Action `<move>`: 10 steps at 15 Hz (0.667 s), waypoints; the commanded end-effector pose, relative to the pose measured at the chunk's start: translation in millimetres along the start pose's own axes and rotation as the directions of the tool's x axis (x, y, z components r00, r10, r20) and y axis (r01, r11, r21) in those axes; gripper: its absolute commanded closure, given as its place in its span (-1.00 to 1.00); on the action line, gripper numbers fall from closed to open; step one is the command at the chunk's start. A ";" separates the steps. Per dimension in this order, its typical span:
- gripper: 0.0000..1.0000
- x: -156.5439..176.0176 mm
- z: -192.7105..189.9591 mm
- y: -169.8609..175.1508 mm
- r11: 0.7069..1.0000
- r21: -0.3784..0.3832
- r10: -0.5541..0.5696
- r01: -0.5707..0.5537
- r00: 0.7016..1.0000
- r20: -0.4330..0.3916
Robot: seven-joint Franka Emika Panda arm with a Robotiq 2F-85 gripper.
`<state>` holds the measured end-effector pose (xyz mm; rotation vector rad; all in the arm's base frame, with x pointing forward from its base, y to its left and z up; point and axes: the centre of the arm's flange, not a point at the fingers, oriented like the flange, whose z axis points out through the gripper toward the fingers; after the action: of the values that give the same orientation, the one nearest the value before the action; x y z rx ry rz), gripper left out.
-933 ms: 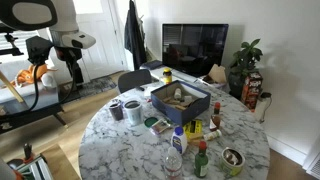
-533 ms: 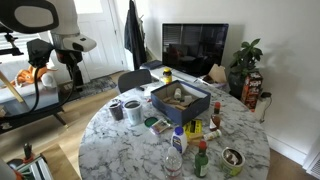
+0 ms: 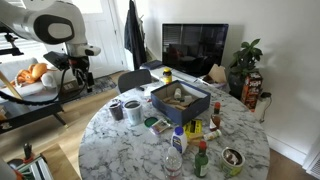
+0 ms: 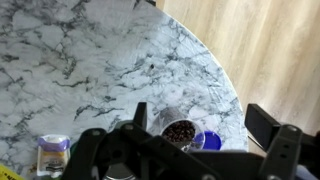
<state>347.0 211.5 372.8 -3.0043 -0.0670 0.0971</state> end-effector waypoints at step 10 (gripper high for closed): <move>-1.00 89.3 90.0 -42.1 0.980 -0.151 -0.131 0.130 0.991 0.003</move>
<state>428.3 269.6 284.0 -3.1406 -0.2835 0.0705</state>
